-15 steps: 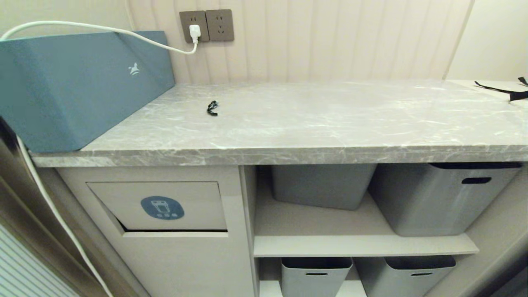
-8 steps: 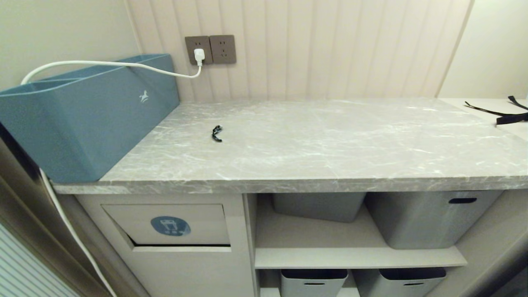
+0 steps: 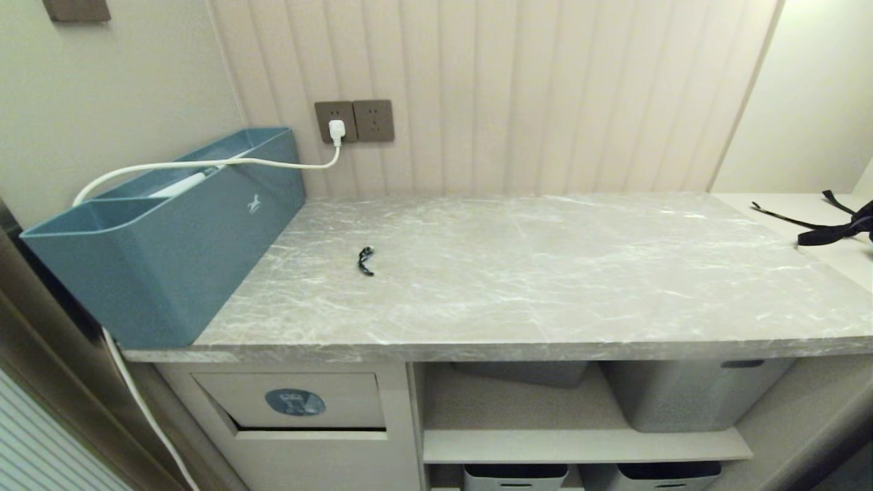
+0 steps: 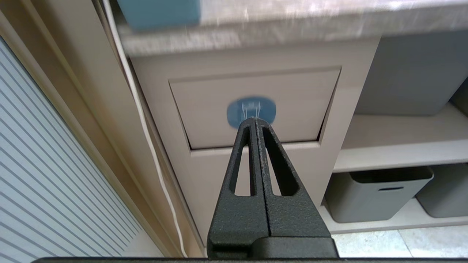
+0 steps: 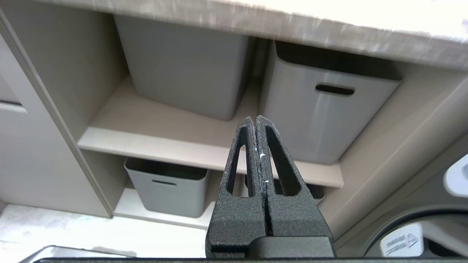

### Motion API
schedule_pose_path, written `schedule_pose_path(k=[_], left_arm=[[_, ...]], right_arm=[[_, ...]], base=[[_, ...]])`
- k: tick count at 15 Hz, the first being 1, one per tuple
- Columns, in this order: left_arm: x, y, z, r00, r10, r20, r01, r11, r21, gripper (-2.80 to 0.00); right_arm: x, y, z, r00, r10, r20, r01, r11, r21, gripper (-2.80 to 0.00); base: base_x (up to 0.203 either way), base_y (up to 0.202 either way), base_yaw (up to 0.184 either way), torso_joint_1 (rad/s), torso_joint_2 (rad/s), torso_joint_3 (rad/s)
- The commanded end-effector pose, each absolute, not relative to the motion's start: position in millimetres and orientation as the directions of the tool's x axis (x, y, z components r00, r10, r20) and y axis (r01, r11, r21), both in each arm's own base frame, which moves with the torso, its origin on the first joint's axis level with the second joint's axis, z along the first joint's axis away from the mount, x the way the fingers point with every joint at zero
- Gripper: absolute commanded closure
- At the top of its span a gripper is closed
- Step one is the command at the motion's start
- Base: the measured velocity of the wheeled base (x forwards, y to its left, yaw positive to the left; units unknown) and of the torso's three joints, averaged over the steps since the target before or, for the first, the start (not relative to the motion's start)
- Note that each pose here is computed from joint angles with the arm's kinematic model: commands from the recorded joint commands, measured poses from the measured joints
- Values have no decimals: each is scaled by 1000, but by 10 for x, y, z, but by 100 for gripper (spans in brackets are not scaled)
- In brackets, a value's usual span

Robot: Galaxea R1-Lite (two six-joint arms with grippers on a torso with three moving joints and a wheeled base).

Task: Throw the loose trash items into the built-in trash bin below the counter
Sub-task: Pick up the garbage

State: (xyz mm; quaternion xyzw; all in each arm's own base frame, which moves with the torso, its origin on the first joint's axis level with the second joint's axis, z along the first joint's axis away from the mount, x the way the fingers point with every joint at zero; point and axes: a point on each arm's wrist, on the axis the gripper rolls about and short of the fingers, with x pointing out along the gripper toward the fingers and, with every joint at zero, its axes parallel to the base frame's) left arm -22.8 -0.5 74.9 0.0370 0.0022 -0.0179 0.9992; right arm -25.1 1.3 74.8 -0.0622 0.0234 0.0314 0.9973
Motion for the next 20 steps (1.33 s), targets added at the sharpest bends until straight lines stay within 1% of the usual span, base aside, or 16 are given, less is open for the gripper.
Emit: schedule_pose_path(k=[1,10,13,16,17,19,20], left_arm=[[-230,-4,748,999,-35,-3,35,997,75,0],[-230,-4,748,999,-34,-3,34,997,75,0],[-230,1,749,1000,-11,-2,11,1000,17,0],[-231,0,755,1000,-15,5,15,999,35,0],[-238,-4,787,999,-32,21,30,997,68,0],[-314,-16,1054,992,-88,87,82,994,76,0],[-336,-31,1193,983,-158,88,151,985,81,0]], right_arm=[[-252,13,751,997,61,-49,-67,990,-127,0],[-252,13,751,997,63,-49,-69,989,-130,0],[-252,13,751,997,63,-49,-69,989,-130,0],[-252,13,751,997,63,-49,-69,990,-125,0],[-251,13,746,997,61,-51,-67,990,-124,0],[-252,13,751,997,61,-49,-67,990,-122,0],[-251,13,751,997,61,-50,-67,990,-120,0]], base=[[0,0,0,247,-530,-291],[0,0,0,269,-570,-305],[0,0,0,218,-443,-231],[0,0,0,67,-139,-71],[0,0,0,0,0,0],[0,0,0,0,0,0],[0,0,0,0,0,0]])
